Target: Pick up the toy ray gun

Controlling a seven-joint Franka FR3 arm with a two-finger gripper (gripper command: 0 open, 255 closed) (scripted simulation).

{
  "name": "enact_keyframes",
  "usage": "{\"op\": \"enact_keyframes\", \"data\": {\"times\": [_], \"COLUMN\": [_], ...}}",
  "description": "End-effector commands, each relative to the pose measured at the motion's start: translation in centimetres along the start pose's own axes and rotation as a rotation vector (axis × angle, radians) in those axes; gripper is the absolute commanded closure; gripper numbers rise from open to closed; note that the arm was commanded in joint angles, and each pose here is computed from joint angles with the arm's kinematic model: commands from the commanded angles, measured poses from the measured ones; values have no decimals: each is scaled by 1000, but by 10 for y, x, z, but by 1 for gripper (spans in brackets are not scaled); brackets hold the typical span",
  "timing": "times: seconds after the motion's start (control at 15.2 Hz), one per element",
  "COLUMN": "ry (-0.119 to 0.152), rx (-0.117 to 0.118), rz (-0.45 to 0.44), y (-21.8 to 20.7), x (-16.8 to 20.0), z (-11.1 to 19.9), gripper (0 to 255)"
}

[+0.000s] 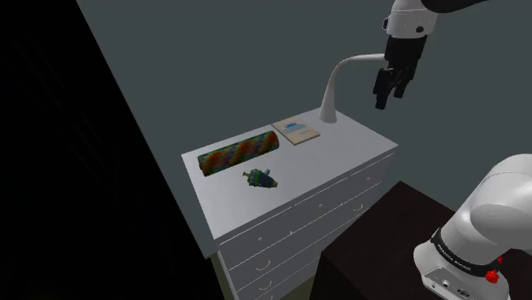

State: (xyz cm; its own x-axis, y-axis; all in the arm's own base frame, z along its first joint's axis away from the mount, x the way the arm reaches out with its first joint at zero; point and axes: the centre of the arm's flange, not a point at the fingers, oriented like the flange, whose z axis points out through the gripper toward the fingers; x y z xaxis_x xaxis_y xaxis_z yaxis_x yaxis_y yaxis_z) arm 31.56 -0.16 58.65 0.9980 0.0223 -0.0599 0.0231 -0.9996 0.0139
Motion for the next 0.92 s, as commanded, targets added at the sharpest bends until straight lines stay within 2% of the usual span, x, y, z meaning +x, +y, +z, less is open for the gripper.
{"op": "enact_keyframes", "data": {"times": [0.0,0.86], "ry": [0,151], "rx": [0,-77], "rz": [0,-184], "y": [0,-80], "x": [0,73], "z": [0,124], "gripper": [0,0]}}
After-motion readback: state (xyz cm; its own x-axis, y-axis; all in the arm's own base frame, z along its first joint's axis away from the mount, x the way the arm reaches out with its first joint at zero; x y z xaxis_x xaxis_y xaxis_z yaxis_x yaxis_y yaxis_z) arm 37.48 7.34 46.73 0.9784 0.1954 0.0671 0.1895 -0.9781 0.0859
